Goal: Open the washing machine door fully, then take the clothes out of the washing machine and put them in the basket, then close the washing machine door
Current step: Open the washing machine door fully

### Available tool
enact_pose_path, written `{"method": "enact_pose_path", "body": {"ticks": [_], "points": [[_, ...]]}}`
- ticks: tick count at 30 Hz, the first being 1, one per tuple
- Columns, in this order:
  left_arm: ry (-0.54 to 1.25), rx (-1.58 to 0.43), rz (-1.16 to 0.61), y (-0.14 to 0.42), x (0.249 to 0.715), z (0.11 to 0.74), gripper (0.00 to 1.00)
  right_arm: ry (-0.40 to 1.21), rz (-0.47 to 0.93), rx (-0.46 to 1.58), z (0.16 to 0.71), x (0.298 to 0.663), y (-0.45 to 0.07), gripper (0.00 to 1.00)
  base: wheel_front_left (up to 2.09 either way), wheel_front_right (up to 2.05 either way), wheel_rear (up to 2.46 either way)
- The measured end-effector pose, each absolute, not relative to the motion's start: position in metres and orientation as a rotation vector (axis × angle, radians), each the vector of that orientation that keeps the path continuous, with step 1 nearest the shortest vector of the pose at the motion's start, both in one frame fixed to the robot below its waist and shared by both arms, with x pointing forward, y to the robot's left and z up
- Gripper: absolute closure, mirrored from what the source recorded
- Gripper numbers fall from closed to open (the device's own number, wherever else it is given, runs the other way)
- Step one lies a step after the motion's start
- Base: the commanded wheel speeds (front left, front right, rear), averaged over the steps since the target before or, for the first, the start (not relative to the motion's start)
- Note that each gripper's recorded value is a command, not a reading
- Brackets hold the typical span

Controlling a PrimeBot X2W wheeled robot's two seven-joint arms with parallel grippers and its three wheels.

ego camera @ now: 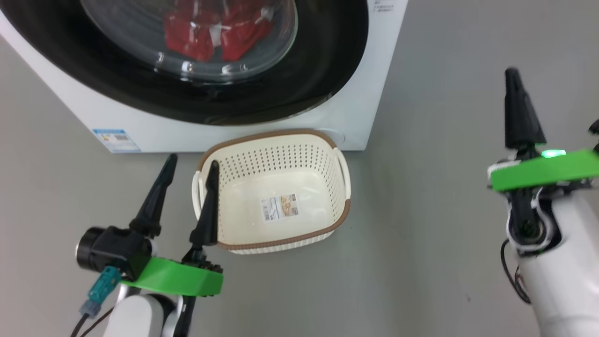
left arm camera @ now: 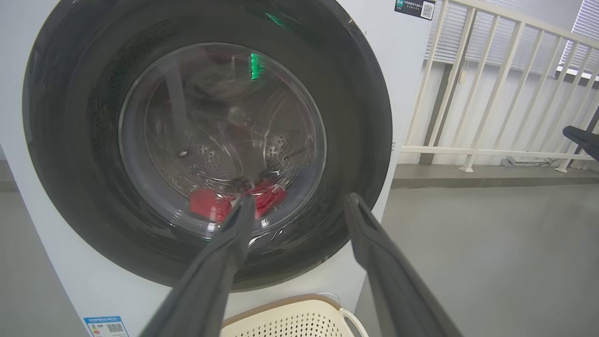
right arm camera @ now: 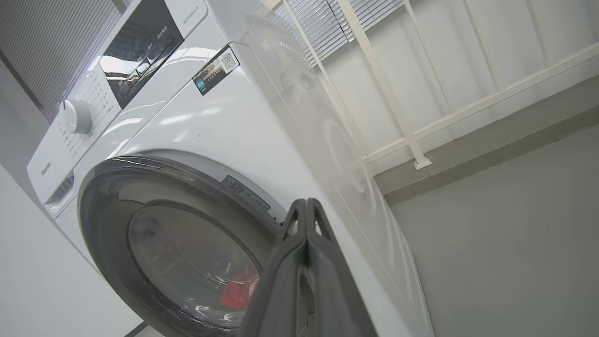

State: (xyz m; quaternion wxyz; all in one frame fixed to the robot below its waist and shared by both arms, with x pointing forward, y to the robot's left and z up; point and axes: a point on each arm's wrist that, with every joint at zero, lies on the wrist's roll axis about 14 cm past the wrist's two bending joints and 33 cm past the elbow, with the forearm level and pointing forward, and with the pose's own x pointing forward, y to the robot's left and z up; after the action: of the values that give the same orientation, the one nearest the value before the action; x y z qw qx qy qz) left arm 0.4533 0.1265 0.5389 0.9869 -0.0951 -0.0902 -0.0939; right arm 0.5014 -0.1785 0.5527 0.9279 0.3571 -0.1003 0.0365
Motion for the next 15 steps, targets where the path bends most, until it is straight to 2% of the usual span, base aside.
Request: {"method": "enact_pose_path", "body": {"ticks": [8,15], "points": [[-0.181,-0.185,-0.196,0.124,0.462,0.534,0.00,-0.158,0.152,0.985,0.562,0.549,-0.167,1.00,0.00,0.00,0.00],[-0.154,-0.181,-0.175,0.129,0.472,0.520,0.00,-0.033,0.269,1.151,0.562,0.584,-0.148,1.00,0.00,0.00,0.00]]}}
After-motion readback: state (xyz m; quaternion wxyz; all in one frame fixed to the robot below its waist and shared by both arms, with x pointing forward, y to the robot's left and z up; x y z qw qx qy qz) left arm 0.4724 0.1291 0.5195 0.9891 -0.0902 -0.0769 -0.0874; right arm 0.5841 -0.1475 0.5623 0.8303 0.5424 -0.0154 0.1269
